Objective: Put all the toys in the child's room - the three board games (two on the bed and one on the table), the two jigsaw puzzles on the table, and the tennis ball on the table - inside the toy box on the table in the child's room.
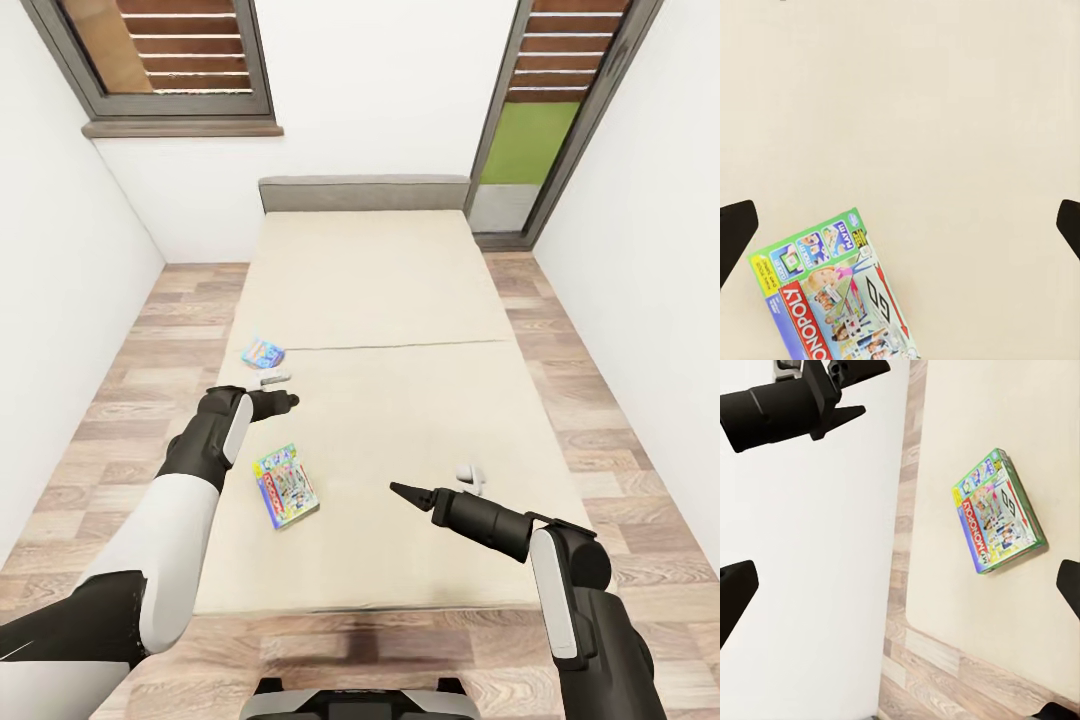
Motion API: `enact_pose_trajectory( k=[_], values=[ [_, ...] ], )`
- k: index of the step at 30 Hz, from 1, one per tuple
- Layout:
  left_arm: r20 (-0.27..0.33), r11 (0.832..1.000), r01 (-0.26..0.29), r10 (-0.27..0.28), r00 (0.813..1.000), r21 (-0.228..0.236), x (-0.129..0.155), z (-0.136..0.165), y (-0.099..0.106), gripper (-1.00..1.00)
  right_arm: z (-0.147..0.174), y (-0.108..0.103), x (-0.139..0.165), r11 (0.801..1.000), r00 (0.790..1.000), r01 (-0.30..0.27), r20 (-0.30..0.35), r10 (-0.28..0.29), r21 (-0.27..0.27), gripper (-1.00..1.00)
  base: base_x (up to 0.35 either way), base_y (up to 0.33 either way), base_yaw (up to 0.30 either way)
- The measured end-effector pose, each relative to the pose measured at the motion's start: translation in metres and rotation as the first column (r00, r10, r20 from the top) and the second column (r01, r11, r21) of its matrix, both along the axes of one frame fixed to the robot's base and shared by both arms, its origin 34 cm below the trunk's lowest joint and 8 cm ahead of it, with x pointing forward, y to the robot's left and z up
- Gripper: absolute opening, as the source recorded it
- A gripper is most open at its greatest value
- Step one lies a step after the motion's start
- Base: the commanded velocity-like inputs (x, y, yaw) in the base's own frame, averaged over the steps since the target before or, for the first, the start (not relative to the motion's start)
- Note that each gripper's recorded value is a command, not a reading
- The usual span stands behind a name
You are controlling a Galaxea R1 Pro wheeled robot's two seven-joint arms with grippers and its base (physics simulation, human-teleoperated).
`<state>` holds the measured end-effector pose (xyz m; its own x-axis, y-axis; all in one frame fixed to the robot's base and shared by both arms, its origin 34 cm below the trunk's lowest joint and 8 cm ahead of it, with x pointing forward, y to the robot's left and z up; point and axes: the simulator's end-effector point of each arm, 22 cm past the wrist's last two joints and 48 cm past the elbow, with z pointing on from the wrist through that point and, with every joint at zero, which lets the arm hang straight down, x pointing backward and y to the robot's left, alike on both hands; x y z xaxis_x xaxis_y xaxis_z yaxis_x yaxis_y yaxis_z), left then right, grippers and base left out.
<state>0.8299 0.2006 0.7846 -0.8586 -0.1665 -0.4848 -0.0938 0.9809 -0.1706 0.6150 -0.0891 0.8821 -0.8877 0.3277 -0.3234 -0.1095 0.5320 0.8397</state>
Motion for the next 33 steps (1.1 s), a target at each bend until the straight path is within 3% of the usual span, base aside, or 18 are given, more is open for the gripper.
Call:
enact_pose_trajectory(
  k=[33],
  values=[
    [0.002,1.0,0.001,-0.001,1.0,0.002,0.0004,0.0002,0.0001,1.0,-0.0003,-0.0001,0.0003,1.0,1.0,0.001,0.002,-0.001,-0.001,1.0,0.068,0.0,0.0]
  ],
)
